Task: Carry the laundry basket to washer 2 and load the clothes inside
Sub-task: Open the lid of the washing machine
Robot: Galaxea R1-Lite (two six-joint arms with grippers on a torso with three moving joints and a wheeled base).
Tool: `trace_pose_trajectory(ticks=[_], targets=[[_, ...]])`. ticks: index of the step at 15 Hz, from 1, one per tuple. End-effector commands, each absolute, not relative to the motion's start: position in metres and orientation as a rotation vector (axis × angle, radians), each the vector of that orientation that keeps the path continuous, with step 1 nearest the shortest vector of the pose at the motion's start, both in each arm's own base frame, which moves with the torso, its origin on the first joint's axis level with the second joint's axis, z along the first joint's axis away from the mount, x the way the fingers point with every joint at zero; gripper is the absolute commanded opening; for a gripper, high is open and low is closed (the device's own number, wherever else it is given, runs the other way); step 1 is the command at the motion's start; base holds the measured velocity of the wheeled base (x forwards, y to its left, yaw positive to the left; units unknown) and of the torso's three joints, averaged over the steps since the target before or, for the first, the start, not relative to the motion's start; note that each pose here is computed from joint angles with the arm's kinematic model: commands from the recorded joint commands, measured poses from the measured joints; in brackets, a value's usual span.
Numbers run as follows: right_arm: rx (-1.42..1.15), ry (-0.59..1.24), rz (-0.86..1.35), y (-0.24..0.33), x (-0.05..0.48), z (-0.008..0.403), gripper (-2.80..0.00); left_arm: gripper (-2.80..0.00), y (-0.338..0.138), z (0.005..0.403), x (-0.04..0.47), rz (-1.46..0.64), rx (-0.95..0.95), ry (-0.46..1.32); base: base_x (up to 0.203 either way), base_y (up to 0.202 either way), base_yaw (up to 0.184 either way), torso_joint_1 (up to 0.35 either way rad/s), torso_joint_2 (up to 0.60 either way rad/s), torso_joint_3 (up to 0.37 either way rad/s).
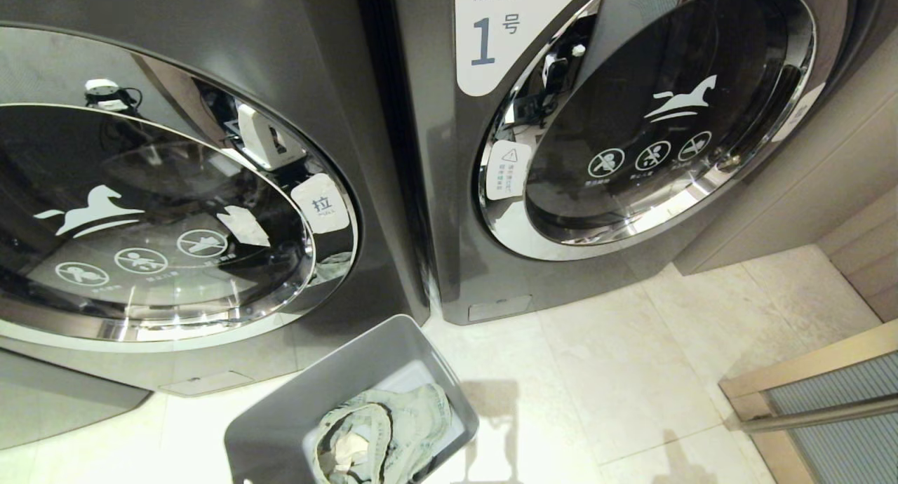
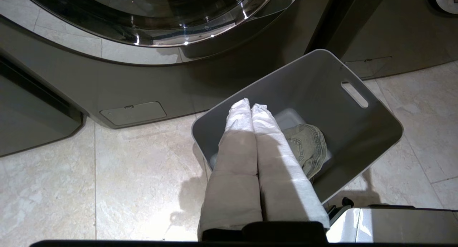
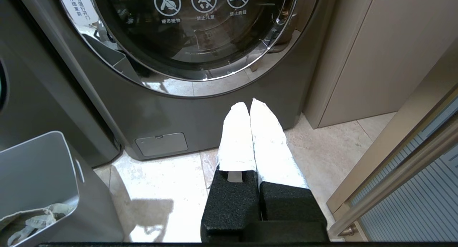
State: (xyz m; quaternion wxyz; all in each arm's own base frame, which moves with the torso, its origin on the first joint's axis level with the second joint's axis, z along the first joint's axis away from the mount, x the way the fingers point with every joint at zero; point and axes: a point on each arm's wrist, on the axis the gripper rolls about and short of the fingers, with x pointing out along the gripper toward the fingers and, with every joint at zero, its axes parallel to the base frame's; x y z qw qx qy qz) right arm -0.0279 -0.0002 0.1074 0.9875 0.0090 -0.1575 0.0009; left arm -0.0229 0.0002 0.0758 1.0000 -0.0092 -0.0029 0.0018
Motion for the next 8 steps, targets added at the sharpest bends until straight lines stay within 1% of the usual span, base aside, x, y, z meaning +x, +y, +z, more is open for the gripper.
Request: trace_pose_trajectory(ticks=[1,4,5,6,8], targets=[[0.018,-0.278,0.002,-0.0002,-0.0237,0.0967,-2.80,-2.80,0.0002,0.0760,-0.0228,0.005,-0.018,-0.005,0.000,0.000,0.000,0.000,0.00,0.000],[0.018,-0.278,0.002,-0.0002,-0.0237,0.0967,-2.80,-2.80,0.0002,0.0759,-0.0228,0.005,-0.018,-0.004,0.000,0.000,0.000,0.000,0.00,0.000],[0.018,-0.278,0.002,-0.0002,-0.0237,0.0967,-2.80,-2.80,0.0002,0.0760,-0.0228,0.005,-0.018,-0.005,0.002,-0.055,0.000,0.003,0.00,0.007],[0.018,-0.278,0.002,-0.0002,-0.0237,0.0967,-2.80,-2.80,0.0002,0.0760,-0.0228,0.005,-0.018,-0.005,0.001,-0.110,0.001,-0.002,0.00,0.002],[0.018,-0.278,0.002,-0.0002,-0.0237,0.0967,-2.80,-2.80,0.0002,0.0760,-0.0228,0.005,-0.018,-0.005,0.000,-0.182,0.002,0.004,0.00,0.003]])
